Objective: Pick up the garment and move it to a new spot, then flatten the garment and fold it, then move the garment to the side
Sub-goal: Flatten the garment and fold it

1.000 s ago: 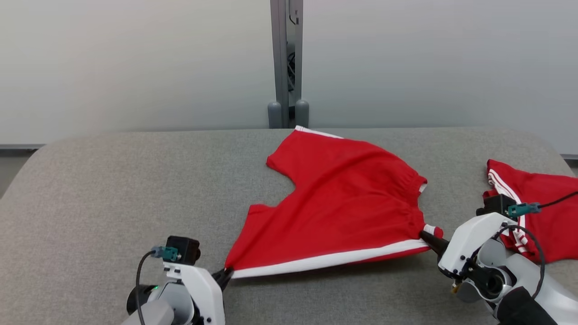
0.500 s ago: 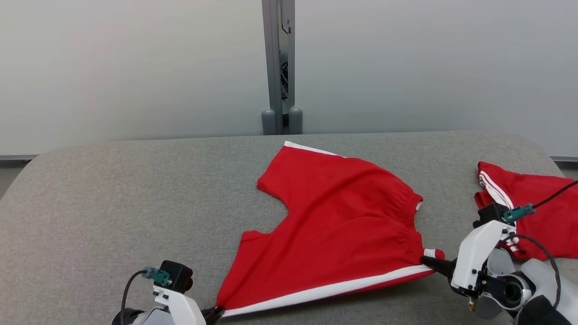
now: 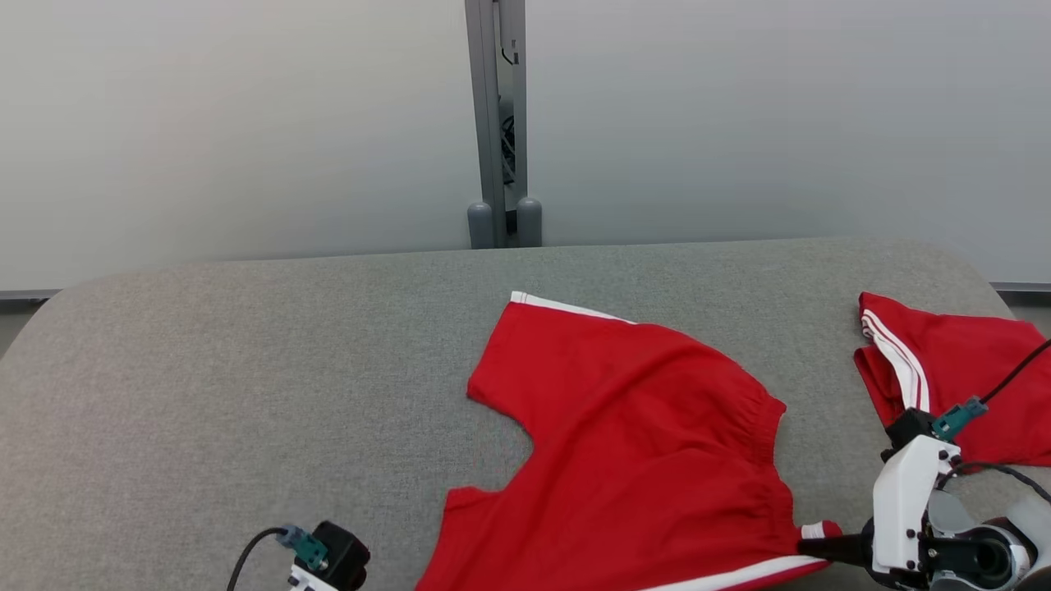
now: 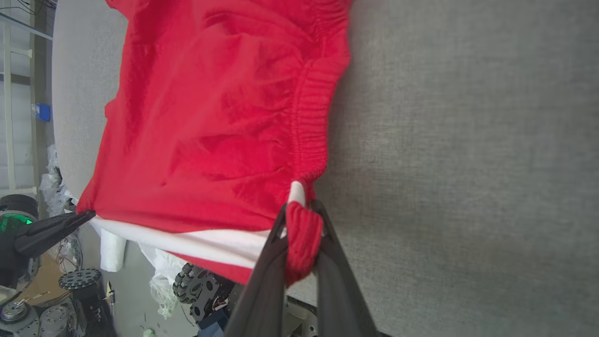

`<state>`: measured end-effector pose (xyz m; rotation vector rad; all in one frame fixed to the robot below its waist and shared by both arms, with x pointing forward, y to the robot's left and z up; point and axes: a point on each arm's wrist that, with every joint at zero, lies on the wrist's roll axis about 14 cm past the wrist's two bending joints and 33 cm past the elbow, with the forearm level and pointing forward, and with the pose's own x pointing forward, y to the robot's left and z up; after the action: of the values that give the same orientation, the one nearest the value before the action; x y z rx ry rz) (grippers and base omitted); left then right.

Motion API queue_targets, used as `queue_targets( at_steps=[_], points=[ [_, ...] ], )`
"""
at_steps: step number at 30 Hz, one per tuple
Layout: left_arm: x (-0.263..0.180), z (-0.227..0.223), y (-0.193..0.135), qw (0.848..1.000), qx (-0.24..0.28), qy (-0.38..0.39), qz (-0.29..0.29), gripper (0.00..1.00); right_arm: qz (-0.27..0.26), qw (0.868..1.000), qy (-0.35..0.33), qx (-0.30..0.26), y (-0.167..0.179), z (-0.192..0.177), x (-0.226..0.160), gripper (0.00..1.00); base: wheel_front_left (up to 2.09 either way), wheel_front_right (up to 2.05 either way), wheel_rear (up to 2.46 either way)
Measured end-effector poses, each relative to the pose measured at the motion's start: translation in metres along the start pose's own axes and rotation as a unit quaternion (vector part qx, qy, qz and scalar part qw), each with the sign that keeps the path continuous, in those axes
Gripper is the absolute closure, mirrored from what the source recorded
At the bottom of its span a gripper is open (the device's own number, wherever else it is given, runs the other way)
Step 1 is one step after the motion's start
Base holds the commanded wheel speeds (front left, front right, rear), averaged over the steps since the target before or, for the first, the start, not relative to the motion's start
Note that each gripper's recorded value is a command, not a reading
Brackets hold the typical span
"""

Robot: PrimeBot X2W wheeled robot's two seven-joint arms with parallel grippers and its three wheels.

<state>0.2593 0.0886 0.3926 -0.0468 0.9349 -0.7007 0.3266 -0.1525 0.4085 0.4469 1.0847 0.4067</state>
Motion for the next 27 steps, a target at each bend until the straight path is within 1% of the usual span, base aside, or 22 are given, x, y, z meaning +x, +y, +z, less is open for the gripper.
queue_targets(
  at_steps=[4,6,10,18,19,22,27],
  points=[
    [-0.006,-0.013,-0.012,0.999,0.001,0.028,-0.022,1.0,0.0,1.0,0.019,0.009,-0.006,-0.011,-0.004,1.0,0.0,0.0,0.0],
    [-0.008,-0.009,-0.014,0.999,0.003,0.027,-0.024,1.0,0.001,1.0,0.014,0.013,-0.007,-0.011,-0.006,1.0,0.0,0.0,0.0],
    [-0.01,0.009,-0.011,1.0,0.003,-0.003,-0.014,1.0,0.008,1.0,-0.009,0.021,-0.007,-0.006,-0.007,1.0,0.0,0.0,0.0],
    [-0.011,0.068,0.002,0.997,0.021,-0.074,0.006,1.0,0.031,0.996,-0.069,0.041,0.001,0.008,-0.012,1.0,0.0,0.0,0.0],
    [-0.011,0.068,0.002,0.997,0.021,-0.074,0.006,1.0,0.031,0.996,-0.069,0.041,0.001,0.008,-0.012,1.0,0.0,0.0,0.0],
    [-0.011,0.095,0.008,0.995,0.036,-0.096,0.015,1.0,0.04,0.992,-0.11,0.048,0.005,0.022,-0.017,1.0,0.0,0.0,0.0],
    [-0.006,0.135,0.017,0.991,0.049,-0.123,0.033,1.0,0.052,0.985,-0.155,0.059,0.013,0.036,-0.02,1.0,0.0,0.0,0.0]
  ],
)
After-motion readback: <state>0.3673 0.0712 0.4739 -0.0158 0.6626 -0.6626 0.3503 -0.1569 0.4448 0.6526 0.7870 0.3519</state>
